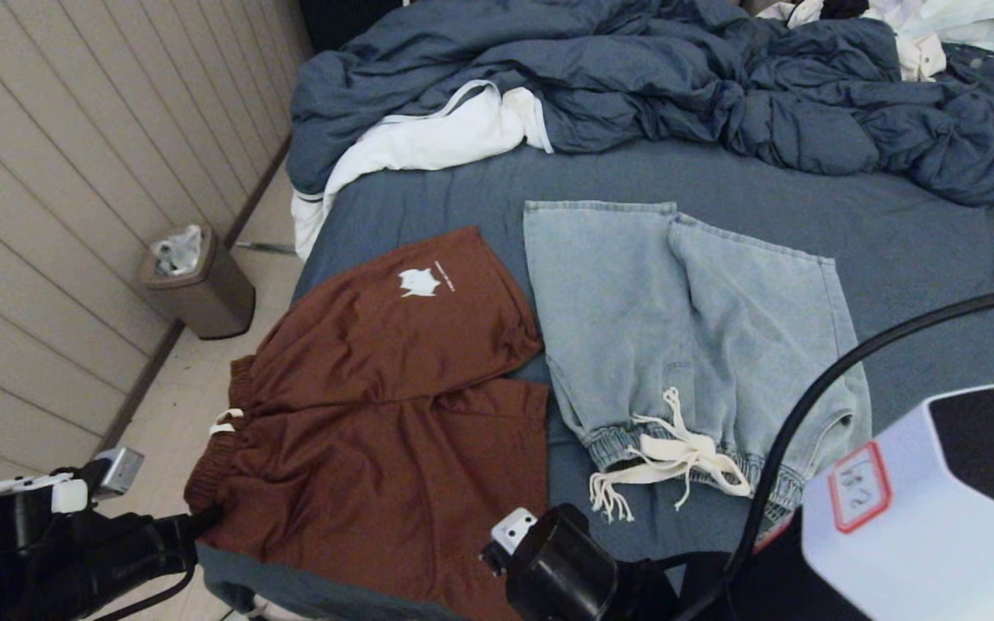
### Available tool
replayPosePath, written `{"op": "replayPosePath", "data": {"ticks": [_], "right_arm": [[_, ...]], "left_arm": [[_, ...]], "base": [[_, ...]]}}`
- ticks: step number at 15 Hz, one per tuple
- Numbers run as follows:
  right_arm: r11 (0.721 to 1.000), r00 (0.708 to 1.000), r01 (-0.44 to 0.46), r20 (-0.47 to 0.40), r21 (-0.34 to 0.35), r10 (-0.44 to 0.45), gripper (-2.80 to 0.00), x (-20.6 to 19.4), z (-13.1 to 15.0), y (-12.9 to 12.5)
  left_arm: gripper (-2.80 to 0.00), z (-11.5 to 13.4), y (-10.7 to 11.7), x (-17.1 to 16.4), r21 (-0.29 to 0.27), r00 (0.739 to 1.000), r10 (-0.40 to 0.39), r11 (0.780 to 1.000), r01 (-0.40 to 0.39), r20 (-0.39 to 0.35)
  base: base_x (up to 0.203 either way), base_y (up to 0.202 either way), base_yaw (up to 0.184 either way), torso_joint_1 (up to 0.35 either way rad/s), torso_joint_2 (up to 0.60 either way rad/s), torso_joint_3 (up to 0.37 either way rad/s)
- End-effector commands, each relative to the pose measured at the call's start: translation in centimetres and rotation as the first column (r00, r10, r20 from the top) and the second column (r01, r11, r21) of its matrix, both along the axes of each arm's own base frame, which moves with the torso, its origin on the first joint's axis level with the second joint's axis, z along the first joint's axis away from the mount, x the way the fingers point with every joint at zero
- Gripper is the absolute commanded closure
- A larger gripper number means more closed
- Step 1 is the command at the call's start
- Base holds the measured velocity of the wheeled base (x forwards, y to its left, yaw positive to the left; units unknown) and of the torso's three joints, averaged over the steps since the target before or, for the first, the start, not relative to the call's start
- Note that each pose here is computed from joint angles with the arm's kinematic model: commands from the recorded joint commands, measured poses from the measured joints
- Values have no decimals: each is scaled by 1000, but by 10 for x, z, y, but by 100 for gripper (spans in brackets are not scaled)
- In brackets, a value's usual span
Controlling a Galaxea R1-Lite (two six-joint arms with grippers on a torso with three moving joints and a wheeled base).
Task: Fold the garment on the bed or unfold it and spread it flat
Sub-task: Fold the brown shorts
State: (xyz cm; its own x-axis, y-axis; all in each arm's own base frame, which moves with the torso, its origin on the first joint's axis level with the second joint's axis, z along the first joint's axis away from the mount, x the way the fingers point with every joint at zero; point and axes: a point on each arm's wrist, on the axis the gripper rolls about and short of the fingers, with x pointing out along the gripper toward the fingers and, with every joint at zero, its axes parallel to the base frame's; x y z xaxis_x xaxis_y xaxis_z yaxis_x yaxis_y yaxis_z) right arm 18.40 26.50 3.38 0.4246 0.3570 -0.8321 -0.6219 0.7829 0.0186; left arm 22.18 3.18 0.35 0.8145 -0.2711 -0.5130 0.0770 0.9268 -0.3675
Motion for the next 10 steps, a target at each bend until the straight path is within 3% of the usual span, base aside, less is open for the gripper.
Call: {"op": "replayPosePath", "data": {"ticks": [1, 10], "right_arm": [[999, 1000, 5, -8, -46, -5, -280, 7, -18, 7], [995, 998, 50, 32, -90, -47, -280, 29, -38, 17]], "left_arm": [[0, 0, 2, 10, 6, 999, 0, 1000, 0, 52], [0, 3, 4, 21, 11, 995, 4, 1000, -5, 95]], "base": [[0, 0, 0, 0, 0, 0], [0, 0, 0, 0, 0, 0]]}}
